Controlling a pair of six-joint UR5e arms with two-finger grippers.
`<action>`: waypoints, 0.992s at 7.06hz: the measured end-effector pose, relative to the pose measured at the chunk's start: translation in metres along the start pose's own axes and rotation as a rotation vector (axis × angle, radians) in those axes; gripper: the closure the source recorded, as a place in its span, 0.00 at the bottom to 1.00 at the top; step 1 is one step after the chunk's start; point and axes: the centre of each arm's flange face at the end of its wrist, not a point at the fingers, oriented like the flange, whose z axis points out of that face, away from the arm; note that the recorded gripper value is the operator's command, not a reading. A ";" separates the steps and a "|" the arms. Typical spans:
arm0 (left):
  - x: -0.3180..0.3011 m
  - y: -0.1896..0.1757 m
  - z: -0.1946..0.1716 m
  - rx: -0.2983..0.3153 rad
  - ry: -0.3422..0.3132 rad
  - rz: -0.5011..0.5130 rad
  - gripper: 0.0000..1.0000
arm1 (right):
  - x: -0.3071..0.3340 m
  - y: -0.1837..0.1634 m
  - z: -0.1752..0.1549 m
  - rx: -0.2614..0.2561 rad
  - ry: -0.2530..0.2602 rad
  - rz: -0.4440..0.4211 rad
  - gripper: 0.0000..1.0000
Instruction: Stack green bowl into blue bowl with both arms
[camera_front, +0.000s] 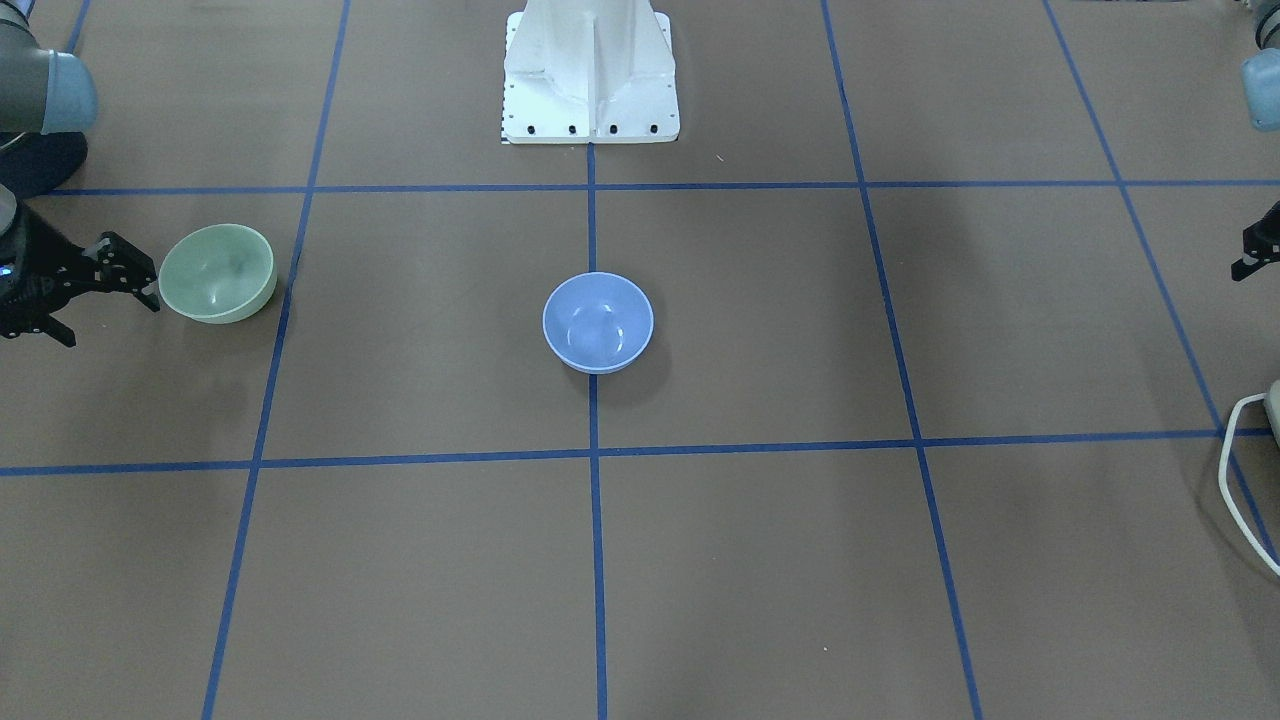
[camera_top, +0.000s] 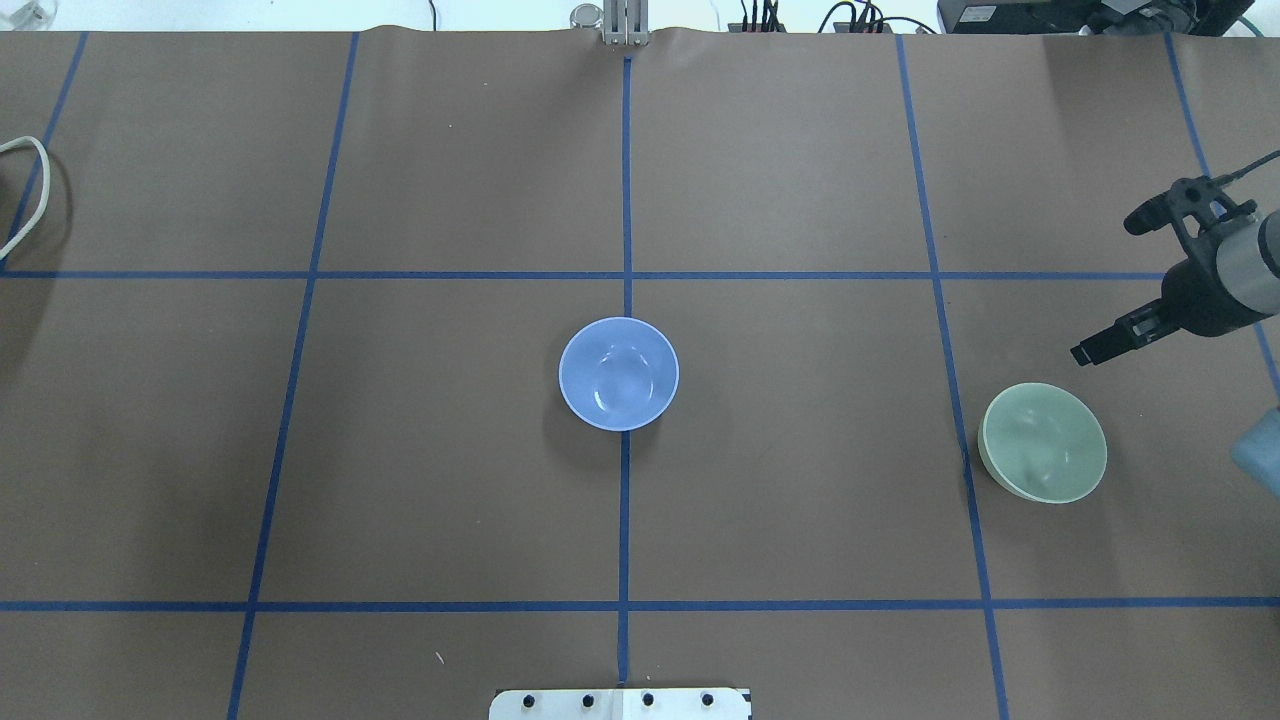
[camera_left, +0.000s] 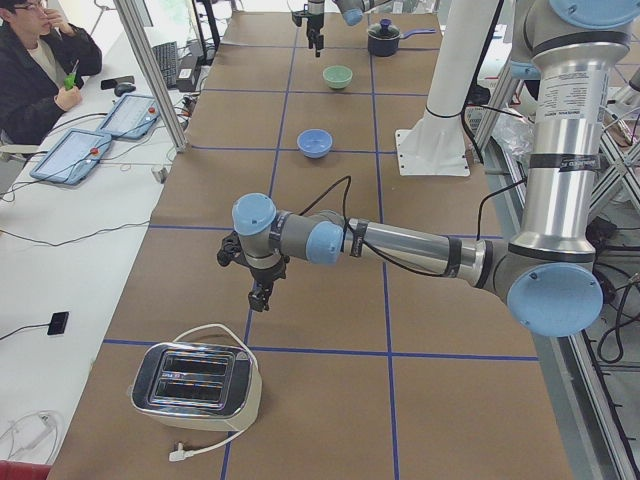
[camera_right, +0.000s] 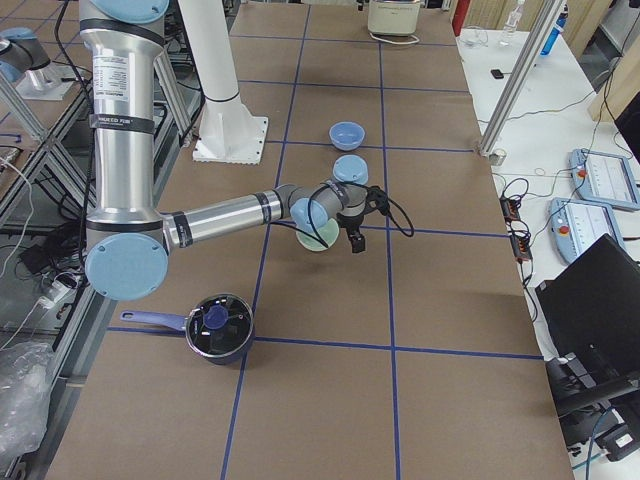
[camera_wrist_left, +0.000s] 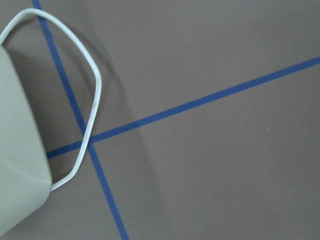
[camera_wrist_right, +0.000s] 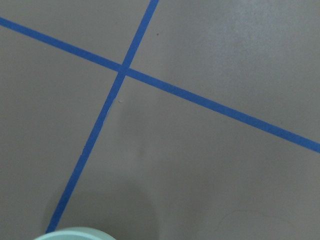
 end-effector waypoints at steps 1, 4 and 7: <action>-0.004 0.006 0.000 -0.001 0.000 0.001 0.02 | -0.005 0.012 0.011 -0.008 0.000 -0.007 0.30; -0.006 0.011 0.001 -0.002 0.001 0.001 0.02 | -0.016 0.032 0.034 -0.041 0.009 -0.015 0.82; -0.006 0.012 0.001 -0.002 0.001 -0.001 0.02 | -0.021 0.038 0.043 -0.064 0.002 -0.020 1.00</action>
